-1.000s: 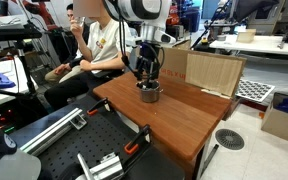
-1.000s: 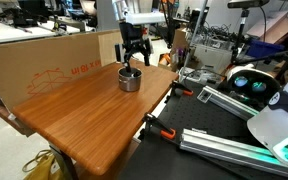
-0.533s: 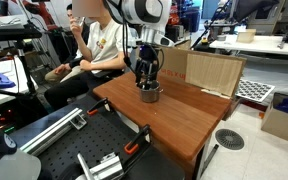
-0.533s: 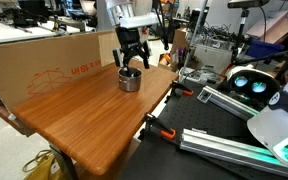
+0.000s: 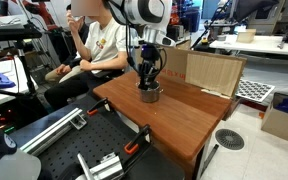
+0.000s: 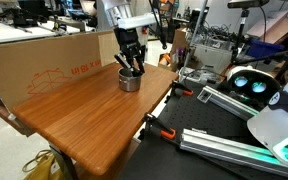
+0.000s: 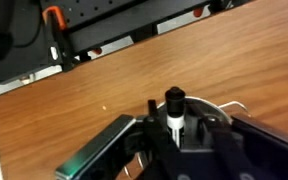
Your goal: Remove the marker from the pot and put it on the table
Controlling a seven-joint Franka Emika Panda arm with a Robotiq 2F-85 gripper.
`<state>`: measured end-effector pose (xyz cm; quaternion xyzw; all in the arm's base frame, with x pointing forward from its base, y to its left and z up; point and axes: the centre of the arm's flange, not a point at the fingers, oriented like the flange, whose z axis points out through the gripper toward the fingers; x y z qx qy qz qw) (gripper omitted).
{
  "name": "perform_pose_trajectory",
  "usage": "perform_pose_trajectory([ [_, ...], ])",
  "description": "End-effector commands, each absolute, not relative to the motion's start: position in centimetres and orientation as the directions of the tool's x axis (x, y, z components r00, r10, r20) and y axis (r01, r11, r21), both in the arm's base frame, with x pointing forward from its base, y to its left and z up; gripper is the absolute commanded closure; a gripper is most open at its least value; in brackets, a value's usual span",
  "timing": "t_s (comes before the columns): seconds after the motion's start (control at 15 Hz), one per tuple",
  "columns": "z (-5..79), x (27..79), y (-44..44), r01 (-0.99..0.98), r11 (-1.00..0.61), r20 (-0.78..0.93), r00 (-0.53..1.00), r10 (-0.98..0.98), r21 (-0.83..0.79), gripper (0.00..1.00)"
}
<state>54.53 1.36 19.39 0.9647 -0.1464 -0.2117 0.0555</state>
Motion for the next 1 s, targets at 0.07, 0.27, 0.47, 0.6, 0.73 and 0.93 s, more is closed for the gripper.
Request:
perform_pose_trajectory([
  [0.07,19.3,55.4,1.4,-0.242,-0.948,-0.42,0.853,-0.309,0.205,0.99],
  [0.27,19.9,55.4,1.4,-0.244,-0.95,-0.416,0.857,-0.306,0.195,0.95],
  [0.47,21.0,55.1,1.1,-0.244,-0.953,-0.407,0.864,-0.297,0.178,0.95],
  [0.6,22.3,54.5,0.9,-0.254,-0.95,-0.376,0.875,-0.306,0.181,0.95],
  [0.73,24.1,53.8,0.3,-0.26,-0.95,-0.341,0.889,-0.306,0.175,0.95],
  [0.93,26.9,52.6,-1.3,-0.27,-0.948,-0.293,0.905,-0.309,0.166,0.95],
])
